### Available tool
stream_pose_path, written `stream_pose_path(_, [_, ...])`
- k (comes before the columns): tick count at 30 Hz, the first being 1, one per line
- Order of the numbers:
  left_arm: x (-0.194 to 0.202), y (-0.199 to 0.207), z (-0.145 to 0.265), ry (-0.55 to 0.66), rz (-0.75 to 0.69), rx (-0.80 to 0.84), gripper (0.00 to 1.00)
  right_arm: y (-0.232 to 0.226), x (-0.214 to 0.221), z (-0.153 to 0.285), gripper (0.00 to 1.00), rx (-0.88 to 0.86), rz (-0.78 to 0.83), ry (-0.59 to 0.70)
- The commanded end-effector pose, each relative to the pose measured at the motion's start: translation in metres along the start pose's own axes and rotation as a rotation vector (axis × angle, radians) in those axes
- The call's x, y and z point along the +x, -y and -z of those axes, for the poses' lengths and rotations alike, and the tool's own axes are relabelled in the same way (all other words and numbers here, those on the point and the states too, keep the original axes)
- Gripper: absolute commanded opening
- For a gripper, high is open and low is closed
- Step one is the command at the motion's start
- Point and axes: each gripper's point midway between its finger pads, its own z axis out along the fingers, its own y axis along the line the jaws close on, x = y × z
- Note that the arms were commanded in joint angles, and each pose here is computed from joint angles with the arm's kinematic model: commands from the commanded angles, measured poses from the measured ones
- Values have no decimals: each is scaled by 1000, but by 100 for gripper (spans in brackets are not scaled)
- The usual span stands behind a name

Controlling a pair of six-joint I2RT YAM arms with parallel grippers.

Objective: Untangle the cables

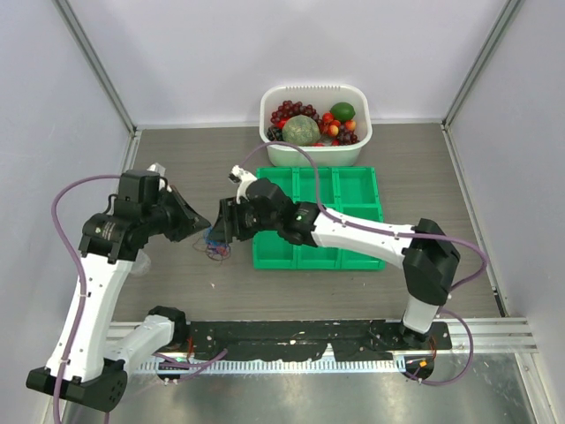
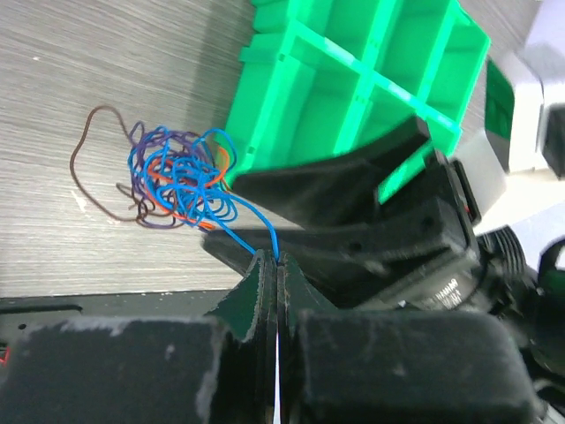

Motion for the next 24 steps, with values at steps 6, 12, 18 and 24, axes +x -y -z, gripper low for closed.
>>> stream_pose_path(6, [-10, 81, 60, 29, -13, 382, 0, 23, -33, -64, 36, 106, -63, 133])
stream_pose_path(12, [-51, 118, 117, 202, -127, 429, 0, 69, 4, -107, 38, 205, -74, 22])
stream_pose_path(18, [-87, 146, 175, 389, -212, 467, 0, 91, 14, -123, 50, 243, -27, -48])
stream_pose_path(24, [-112, 175, 225, 541, -201, 572, 0, 94, 16, -116, 56, 231, 23, -94])
